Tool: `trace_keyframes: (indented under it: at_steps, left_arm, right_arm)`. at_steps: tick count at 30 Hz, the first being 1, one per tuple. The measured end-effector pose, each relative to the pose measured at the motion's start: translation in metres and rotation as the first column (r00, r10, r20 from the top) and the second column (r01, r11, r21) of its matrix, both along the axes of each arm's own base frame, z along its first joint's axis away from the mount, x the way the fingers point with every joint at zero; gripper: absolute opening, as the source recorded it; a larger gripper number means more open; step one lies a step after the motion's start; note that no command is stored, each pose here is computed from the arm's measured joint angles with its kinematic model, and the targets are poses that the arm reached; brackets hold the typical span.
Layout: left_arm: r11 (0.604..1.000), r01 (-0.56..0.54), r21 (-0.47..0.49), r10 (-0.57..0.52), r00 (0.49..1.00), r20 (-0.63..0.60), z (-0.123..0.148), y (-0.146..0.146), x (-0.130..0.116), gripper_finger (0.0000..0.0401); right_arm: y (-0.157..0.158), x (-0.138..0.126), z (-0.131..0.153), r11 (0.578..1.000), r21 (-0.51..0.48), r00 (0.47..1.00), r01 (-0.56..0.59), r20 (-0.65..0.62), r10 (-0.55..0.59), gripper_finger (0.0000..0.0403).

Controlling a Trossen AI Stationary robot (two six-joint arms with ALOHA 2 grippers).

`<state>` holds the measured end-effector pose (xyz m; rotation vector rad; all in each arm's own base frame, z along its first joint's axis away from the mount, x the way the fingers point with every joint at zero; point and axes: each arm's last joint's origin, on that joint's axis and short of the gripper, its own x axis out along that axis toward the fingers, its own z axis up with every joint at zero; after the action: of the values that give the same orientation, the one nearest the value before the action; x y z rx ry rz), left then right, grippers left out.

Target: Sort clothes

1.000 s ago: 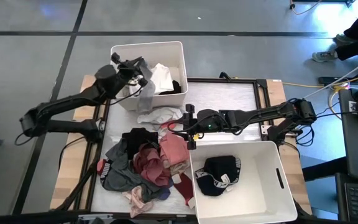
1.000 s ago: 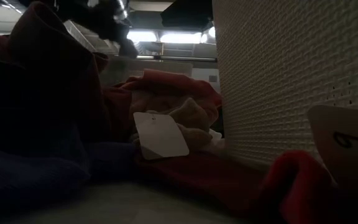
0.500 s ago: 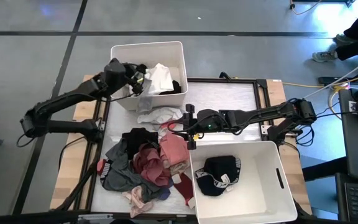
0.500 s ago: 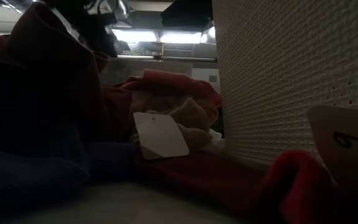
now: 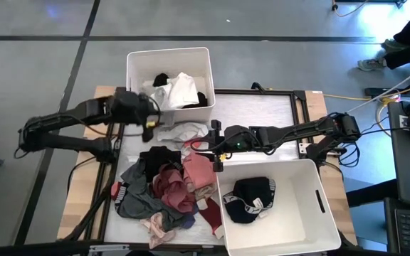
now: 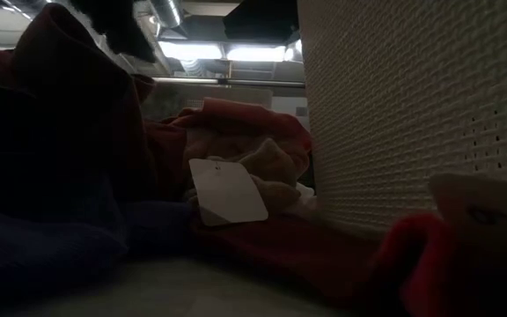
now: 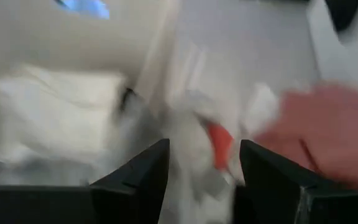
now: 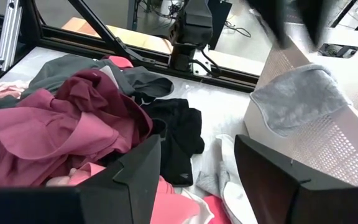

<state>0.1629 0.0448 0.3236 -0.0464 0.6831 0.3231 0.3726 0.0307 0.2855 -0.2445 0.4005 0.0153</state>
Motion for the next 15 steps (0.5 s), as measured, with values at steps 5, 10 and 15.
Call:
trace_keyframes:
  at_steps: [5,10,15]
  left_arm:
    - [0.989,-0.147,-0.021,0.143,0.981,-0.13,-0.024,-0.012,-0.005,0.0186]
    - [0.934,-0.356,0.025,0.355,0.919,-0.173,-0.047,-0.012,-0.009,0.0186]
    - [0.919,-0.395,0.012,0.395,0.916,-0.077,-0.059,-0.011,-0.001,0.0186]
  right_arm:
    - [0.0,0.0,0.0,1.0,-0.002,1.0,0.003,-0.003,-0.003,0.0207]
    - [0.0,0.0,0.0,1.0,-0.001,1.0,0.003,0.002,-0.003,0.0207]
    - [0.0,0.001,0.0,1.0,-0.001,1.0,0.003,0.02,-0.003,0.0207]
